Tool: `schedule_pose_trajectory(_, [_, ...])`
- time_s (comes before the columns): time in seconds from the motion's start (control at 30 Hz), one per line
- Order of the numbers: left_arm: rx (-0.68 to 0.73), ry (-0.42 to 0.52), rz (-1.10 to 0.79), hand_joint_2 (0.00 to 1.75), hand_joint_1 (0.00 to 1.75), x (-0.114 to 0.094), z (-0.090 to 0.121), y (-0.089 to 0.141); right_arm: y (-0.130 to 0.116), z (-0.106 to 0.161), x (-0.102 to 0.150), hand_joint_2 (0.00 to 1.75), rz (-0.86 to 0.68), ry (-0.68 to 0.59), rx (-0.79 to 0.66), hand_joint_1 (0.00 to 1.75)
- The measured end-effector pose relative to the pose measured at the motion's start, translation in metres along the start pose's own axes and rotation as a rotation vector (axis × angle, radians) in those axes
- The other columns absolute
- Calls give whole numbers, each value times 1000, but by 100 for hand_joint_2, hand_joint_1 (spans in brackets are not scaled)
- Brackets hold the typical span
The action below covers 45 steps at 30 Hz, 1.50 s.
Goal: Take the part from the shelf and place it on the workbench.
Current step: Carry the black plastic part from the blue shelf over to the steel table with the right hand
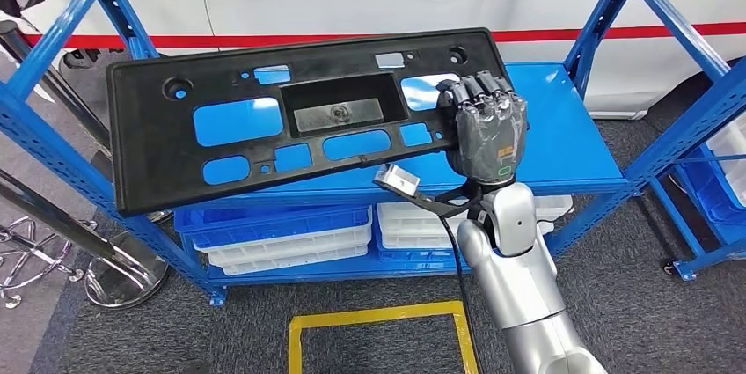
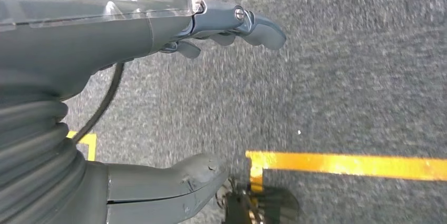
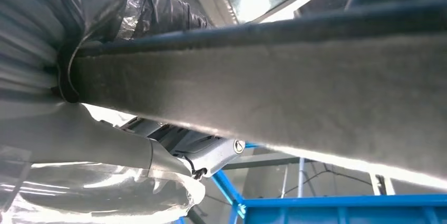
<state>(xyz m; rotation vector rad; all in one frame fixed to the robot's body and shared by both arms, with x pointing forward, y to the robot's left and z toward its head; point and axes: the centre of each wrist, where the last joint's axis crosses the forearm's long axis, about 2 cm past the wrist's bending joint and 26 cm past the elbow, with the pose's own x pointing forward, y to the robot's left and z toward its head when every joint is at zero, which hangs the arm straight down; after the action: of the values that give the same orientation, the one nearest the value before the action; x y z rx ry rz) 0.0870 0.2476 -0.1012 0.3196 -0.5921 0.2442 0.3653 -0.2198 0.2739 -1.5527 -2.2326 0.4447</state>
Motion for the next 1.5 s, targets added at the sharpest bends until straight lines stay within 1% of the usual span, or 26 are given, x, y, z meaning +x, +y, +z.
schedule_pose_trajectory(0.17, [2, -1, 2, 175, 0, 0, 0, 1, -3, 3, -11, 175, 15, 15, -1, 175])
schedule_pose_trajectory(0.37, [3, -1, 7, 175, 0, 0, 0, 0, -9, -1, -17, 175, 20, 22, -30, 175])
schedule_pose_trajectory(0.9, [21, 6, 24, 175, 0, -7, 0, 7, -16, 1, -23, 175, 4, 19, -55, 175])
schedule_pose_trajectory(1.17, [29, 4, 25, 175, 0, -5, -1, 9, -18, 6, -30, 175, 8, 38, -54, 175])
schedule_pose_trajectory(1.5, [33, 5, 25, 175, 0, -1, -3, 9, -23, 3, -39, 175, -4, 67, -82, 175])
